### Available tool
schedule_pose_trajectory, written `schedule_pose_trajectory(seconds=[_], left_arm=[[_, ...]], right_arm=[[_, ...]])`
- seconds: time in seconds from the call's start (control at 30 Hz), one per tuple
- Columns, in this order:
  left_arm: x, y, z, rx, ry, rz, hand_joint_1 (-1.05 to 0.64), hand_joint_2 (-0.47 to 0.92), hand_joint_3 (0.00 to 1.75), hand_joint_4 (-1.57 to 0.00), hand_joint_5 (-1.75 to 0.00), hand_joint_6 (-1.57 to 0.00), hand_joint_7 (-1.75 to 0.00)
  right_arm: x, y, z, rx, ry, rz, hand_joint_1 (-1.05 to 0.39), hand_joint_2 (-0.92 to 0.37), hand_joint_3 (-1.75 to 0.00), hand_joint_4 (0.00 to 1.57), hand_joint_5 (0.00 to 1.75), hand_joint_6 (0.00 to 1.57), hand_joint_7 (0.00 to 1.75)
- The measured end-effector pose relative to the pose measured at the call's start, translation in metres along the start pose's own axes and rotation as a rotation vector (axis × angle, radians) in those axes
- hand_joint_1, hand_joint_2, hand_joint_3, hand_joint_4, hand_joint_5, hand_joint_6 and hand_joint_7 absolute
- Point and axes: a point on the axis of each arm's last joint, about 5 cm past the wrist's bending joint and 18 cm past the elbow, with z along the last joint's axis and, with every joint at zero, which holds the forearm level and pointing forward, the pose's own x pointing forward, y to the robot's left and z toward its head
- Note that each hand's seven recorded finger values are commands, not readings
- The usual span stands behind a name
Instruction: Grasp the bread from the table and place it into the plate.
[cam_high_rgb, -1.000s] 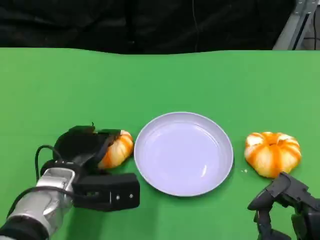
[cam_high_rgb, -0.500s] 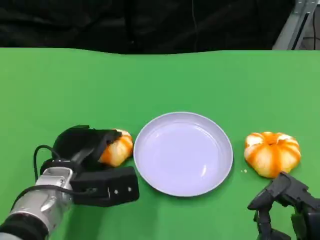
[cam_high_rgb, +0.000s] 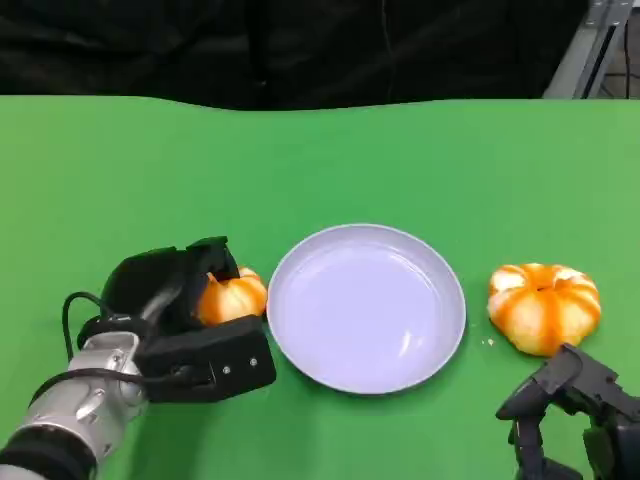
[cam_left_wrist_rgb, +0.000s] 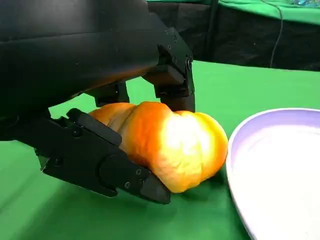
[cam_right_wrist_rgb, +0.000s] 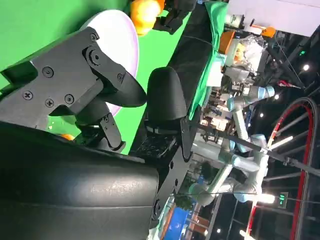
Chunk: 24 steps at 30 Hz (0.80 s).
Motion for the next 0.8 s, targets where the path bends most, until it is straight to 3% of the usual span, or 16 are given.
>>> schedule_pose_trajectory(seconds=[0.2,0.27,0.43,0.5,0.6,0.8], left_arm=[[0.002,0.005,0.004,-0.032,-0.016,0.037,-0.02,0.87,0.38,-0.70,-1.75,-0.61,-1.75],[0.004,0.011,0.007,-0.046,-0.038,0.072,-0.01,0.80,0.48,-0.68,-1.75,-0.60,-1.75],[0.008,0.025,0.014,-0.056,-0.090,0.153,-0.01,0.77,0.52,-0.67,-1.75,-0.61,-1.75],[0.008,0.027,0.016,-0.054,-0.100,0.162,0.00,0.68,0.65,-0.67,-1.75,-0.61,-1.75],[0.010,0.035,0.026,-0.054,-0.167,0.210,0.02,0.62,0.76,-0.68,-1.75,-0.61,-1.74],[0.012,0.041,0.046,-0.075,-0.294,0.236,-0.04,0.63,0.79,-0.65,-1.75,-0.64,-1.66]], right_arm=[[-0.001,-0.0004,0.000,-0.001,0.011,0.000,-0.12,-0.51,-1.20,0.84,1.75,0.75,1.51],[-0.001,-0.0005,0.000,-0.002,0.011,0.000,-0.11,-0.50,-1.23,0.85,1.75,0.75,1.52],[0.000,0.0001,-0.002,0.006,-0.009,0.003,-0.12,-0.48,-1.26,0.86,1.75,0.74,1.53],[0.001,0.0002,-0.003,0.007,-0.010,0.004,-0.12,-0.48,-1.26,0.85,1.75,0.75,1.52],[0.001,0.0000,-0.002,0.003,-0.010,0.005,-0.12,-0.48,-1.25,0.85,1.75,0.75,1.52],[-0.001,-0.0001,-0.002,-0.002,-0.003,0.002,-0.12,-0.48,-1.25,0.85,1.75,0.75,1.52]])
